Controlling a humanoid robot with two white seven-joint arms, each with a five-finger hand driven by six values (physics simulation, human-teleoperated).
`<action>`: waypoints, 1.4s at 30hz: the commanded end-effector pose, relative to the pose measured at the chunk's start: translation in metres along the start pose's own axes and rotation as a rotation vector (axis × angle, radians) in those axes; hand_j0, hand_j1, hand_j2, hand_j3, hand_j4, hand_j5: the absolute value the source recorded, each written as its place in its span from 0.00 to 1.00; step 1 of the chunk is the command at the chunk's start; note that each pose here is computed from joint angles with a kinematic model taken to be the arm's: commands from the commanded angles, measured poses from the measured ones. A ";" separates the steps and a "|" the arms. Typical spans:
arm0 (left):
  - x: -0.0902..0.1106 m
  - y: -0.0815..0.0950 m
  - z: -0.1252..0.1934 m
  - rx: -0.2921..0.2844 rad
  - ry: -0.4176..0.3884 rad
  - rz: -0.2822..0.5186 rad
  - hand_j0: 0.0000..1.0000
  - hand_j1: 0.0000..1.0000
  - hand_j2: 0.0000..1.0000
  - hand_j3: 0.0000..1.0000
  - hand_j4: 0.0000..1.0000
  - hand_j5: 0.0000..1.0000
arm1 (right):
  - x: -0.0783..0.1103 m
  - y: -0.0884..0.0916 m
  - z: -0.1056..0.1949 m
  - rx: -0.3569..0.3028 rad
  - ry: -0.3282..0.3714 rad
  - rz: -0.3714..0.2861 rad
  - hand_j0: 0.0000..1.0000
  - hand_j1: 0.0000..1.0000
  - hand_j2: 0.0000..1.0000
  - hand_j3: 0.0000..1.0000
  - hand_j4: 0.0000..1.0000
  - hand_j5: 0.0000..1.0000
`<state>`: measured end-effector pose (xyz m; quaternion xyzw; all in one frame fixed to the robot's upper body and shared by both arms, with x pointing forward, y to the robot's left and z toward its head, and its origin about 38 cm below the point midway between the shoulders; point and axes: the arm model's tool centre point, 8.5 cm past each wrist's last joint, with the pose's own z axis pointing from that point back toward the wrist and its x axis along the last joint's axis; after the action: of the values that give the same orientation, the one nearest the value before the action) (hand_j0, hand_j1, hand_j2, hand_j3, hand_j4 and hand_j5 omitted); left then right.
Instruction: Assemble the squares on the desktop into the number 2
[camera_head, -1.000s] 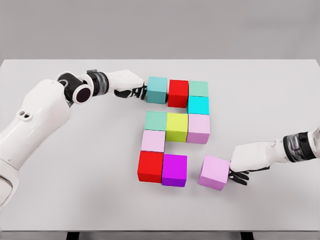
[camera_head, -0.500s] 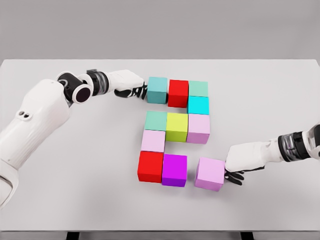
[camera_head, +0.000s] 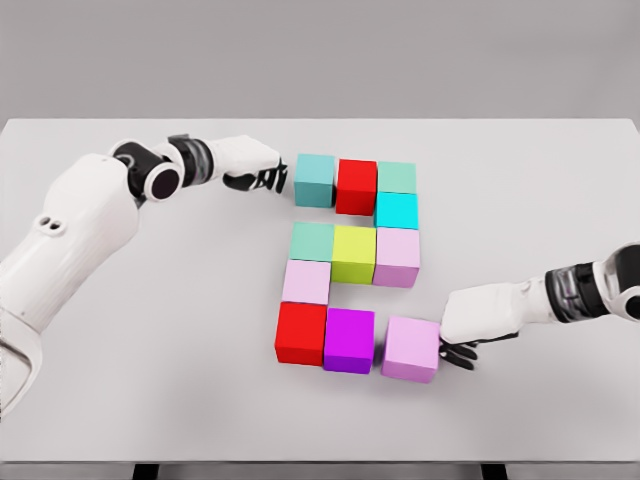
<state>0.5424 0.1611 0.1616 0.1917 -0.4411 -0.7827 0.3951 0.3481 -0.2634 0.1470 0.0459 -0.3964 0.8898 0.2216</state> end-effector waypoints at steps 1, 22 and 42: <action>0.001 -0.004 -0.006 -0.010 0.006 0.020 0.46 0.46 0.46 0.46 0.46 0.46 | 0.001 -0.002 -0.003 -0.008 -0.008 -0.002 0.12 0.12 0.12 0.12 0.12 0.12; -0.002 0.012 -0.010 -0.001 0.057 0.027 0.46 0.46 0.46 0.46 0.46 0.46 | 0.000 -0.008 -0.005 -0.022 -0.013 0.003 0.12 0.12 0.12 0.12 0.12 0.12; 0.025 0.057 -0.025 0.199 0.037 0.065 0.48 0.48 0.48 0.48 0.48 0.48 | -0.018 -0.002 0.010 -0.017 0.056 -0.023 0.13 0.13 0.13 0.13 0.13 0.13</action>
<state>0.5684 0.1122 0.1972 0.2302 -0.5140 -0.7185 0.4082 0.3622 -0.2740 0.1495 0.0257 -0.3963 0.8860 0.2393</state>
